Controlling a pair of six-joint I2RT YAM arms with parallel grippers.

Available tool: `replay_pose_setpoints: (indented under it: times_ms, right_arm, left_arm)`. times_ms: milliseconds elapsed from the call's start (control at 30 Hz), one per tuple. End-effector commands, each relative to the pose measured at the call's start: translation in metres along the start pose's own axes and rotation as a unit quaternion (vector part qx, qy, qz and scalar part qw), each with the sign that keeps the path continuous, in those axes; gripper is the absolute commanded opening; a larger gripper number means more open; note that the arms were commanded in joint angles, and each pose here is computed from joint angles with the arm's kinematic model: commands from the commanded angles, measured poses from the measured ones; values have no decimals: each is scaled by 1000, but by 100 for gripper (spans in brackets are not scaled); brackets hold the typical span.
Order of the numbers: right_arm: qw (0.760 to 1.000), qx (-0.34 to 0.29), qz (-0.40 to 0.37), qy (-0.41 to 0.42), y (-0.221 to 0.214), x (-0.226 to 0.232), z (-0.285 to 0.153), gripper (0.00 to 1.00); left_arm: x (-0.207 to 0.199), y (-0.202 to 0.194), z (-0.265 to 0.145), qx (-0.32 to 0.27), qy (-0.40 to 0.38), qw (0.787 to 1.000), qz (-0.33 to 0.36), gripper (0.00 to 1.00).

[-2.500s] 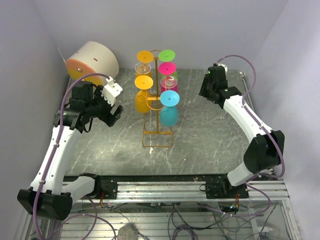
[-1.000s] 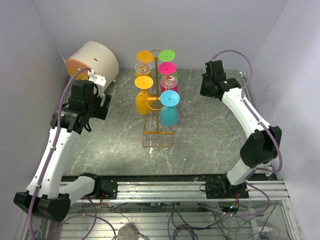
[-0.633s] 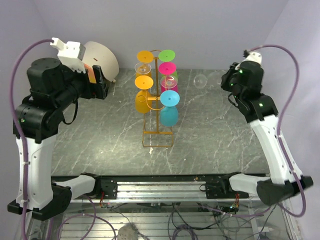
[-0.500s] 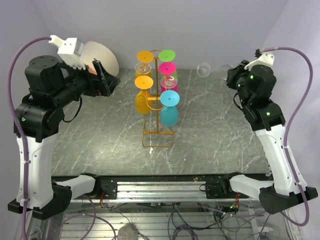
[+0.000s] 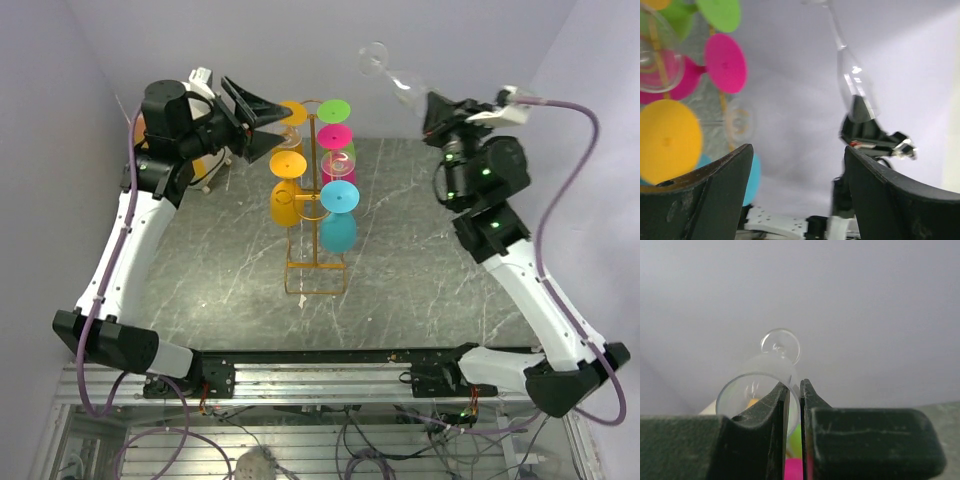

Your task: Place the wine glass upside down on the wine glass rack

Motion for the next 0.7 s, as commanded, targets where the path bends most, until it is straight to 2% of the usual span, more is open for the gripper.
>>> replay_pose_setpoints:
  times_ms: [0, 167, 300, 400, 500, 667]
  right_arm:
    - [995, -90, 2, 54, -1, 48, -2, 0]
    - [990, -115, -14, 79, -31, 76, -20, 0]
    - [988, -123, -20, 90, -51, 91, -33, 0]
    - [985, -139, -11, 100, -55, 98, -41, 0]
    - [984, -140, -14, 109, -65, 110, -48, 0]
    - [984, -138, -35, 109, -76, 126, -59, 0]
  left_arm:
    - [-61, 19, -22, -49, -98, 993, -48, 83]
    - [-58, 28, -10, -53, -107, 988, -98, 80]
    - [-62, 31, -10, -52, -121, 986, -106, 73]
    - [-53, 29, -7, -52, -105, 987, -111, 71]
    - [-42, 28, -1, -51, -85, 988, -119, 64]
    - [-31, 29, 5, -57, -59, 990, -113, 64]
Point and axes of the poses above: each gripper's point midway between its finger pads, its own z axis out along the fingers, its own x axis along the line the jaws close on, y = z × x, the point moved 8 cm from there along -z, back along the fingers, and after that the axes turned 11 degrees about z, right-handed, at the moved point
